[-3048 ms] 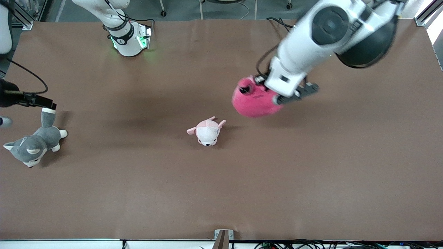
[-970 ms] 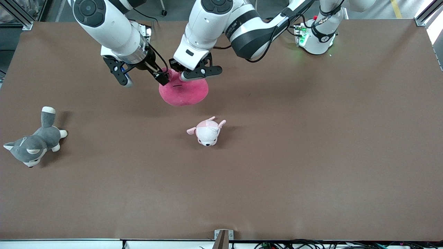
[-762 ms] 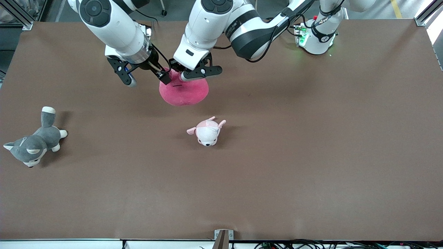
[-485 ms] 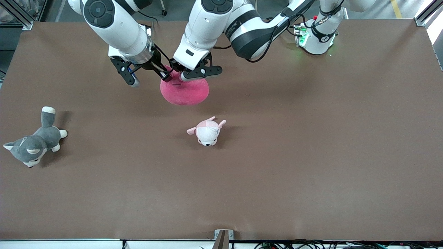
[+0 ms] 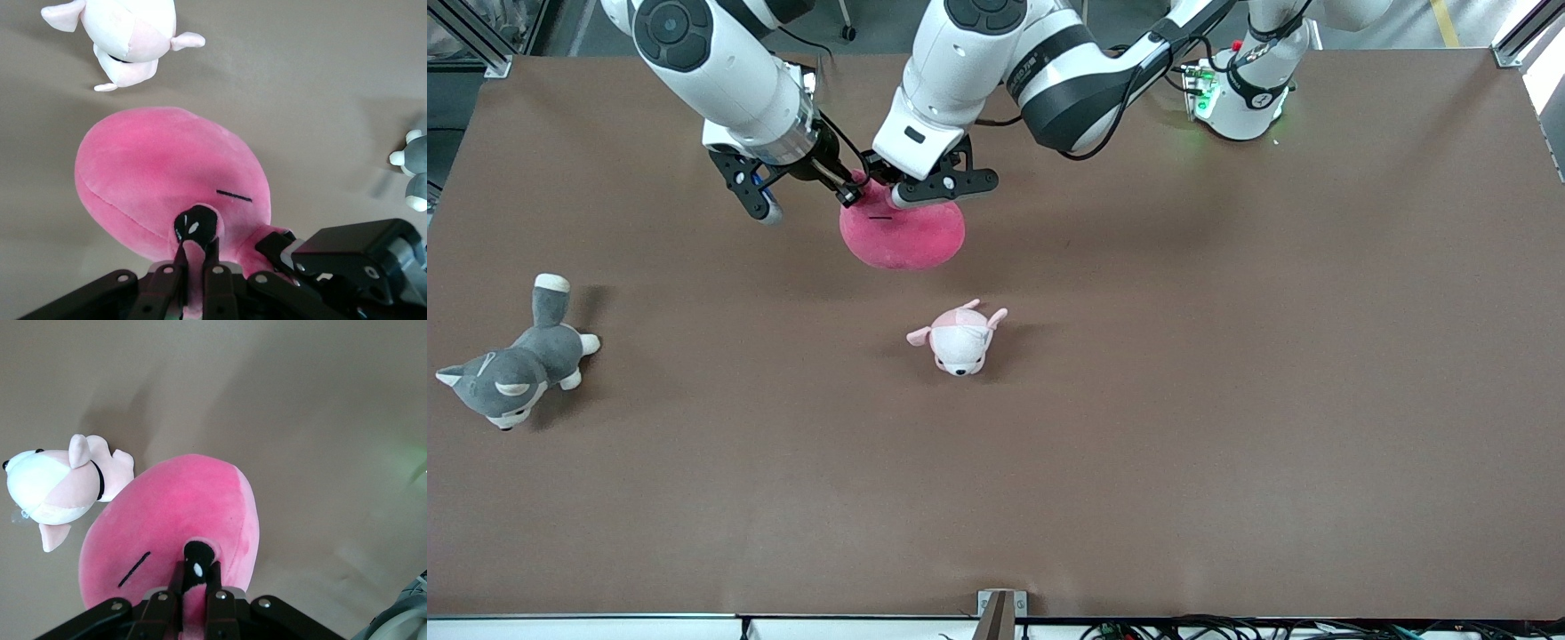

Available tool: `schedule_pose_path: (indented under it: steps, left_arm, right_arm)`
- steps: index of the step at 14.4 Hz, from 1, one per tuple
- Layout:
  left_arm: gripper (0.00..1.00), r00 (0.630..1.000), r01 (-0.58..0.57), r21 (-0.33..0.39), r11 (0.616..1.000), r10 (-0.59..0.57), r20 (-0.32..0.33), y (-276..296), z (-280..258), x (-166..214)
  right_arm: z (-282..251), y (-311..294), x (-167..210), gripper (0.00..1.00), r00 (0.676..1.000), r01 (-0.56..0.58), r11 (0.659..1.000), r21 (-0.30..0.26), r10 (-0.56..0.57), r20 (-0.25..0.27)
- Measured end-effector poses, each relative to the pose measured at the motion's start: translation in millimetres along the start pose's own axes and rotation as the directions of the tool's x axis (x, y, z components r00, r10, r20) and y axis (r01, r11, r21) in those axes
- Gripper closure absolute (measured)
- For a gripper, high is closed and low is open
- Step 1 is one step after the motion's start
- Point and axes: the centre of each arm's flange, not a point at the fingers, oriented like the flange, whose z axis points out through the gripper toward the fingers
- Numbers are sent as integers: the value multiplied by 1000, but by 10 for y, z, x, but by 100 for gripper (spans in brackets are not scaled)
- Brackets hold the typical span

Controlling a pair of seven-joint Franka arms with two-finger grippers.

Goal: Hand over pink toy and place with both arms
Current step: 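Open the left gripper and pull the right gripper away with the plush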

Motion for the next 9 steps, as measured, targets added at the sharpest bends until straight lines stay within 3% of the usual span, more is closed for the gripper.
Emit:
schedule_pose_path:
  steps: [1, 3, 5, 7, 9]
  left_arm:
    - [87, 1000, 1, -3, 1000, -1, -1, 3, -17, 8]
    - [74, 1000, -1, -12, 1000, 1, -5, 19, -70, 2]
    - [52, 1000, -4, -25, 1000, 4, -13, 33, -164, -16]
    - [33, 1000, -10, -37, 999, 9, -28, 36, -364, -54]
    - [14, 999, -13, -2, 1000, 13, -44, -56, -663, -46]
  right_arm:
    - [-4, 0, 10, 85, 1000, -2, 1000, 1, 2, 0]
    - [-16, 3, 63, 85, 1000, -7, 1000, 4, 7, 1]
    - [-43, 21, 235, 85, 1000, 5, 1000, 9, -5, 2]
    - [-84, 84, 617, 85, 1000, 28, 999, 17, -28, 6]
    - [-76, 186, 1087, 85, 999, 43, 999, 20, -44, 12]
